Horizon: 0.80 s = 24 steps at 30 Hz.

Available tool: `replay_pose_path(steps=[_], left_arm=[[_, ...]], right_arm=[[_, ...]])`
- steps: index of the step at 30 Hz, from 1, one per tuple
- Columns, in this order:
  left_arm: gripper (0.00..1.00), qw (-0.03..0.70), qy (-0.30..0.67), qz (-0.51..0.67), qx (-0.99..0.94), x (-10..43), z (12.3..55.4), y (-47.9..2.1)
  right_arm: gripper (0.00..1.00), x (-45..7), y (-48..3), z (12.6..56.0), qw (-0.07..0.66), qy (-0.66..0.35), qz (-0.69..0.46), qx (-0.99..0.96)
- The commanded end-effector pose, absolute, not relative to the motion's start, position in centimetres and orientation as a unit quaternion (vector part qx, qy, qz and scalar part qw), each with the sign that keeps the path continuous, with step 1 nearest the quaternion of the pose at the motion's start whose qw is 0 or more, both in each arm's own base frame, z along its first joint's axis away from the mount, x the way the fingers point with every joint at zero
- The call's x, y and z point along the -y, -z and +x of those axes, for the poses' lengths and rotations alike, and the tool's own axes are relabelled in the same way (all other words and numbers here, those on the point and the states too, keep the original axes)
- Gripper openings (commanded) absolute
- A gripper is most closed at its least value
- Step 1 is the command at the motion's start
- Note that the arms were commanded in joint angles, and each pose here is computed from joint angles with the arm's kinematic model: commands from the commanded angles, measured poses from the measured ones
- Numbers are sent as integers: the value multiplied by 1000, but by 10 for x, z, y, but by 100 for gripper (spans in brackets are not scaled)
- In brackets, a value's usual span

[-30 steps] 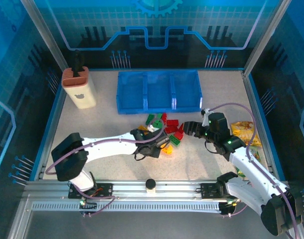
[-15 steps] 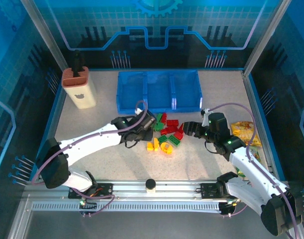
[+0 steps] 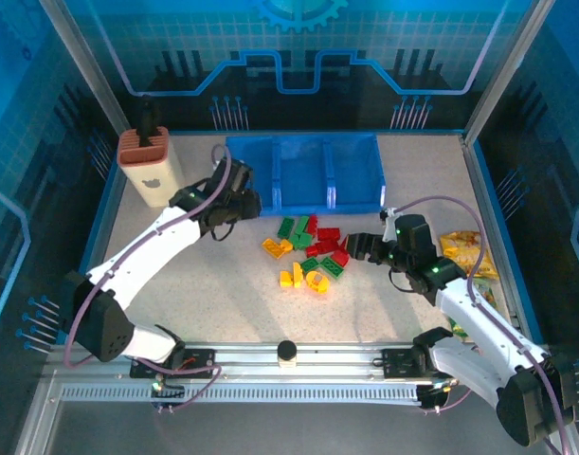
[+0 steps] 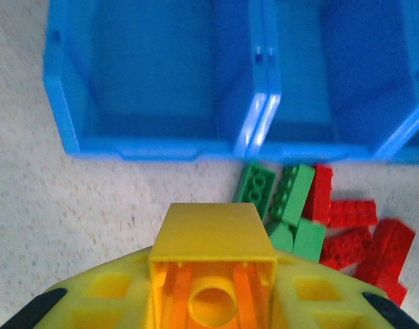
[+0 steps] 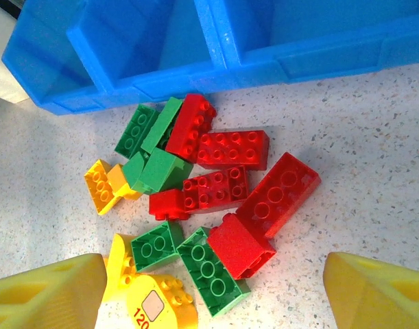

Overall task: Sort the legos into containers by color
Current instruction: Place the lego in the container.

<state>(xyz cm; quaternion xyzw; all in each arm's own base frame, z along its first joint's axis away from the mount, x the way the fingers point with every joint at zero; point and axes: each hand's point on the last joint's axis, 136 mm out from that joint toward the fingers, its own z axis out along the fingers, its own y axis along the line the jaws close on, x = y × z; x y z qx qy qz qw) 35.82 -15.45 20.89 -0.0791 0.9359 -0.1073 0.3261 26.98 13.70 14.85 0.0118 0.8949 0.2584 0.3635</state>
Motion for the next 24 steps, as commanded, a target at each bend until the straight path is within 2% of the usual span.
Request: replay_pose_path(steps=[1, 11, 24], left_arm=[[27, 331, 106, -70, -935, 151, 380, -216], [26, 307, 108, -112, -939, 128, 444, -189], [30, 272, 98, -111, -951, 137, 482, -148]], right_arm=[[84, -143, -146, 262, 350, -266, -5, -898], [85, -140, -131, 246, 327, -263, -8, -908], [85, -145, -126, 239, 314, -268, -13, -911]])
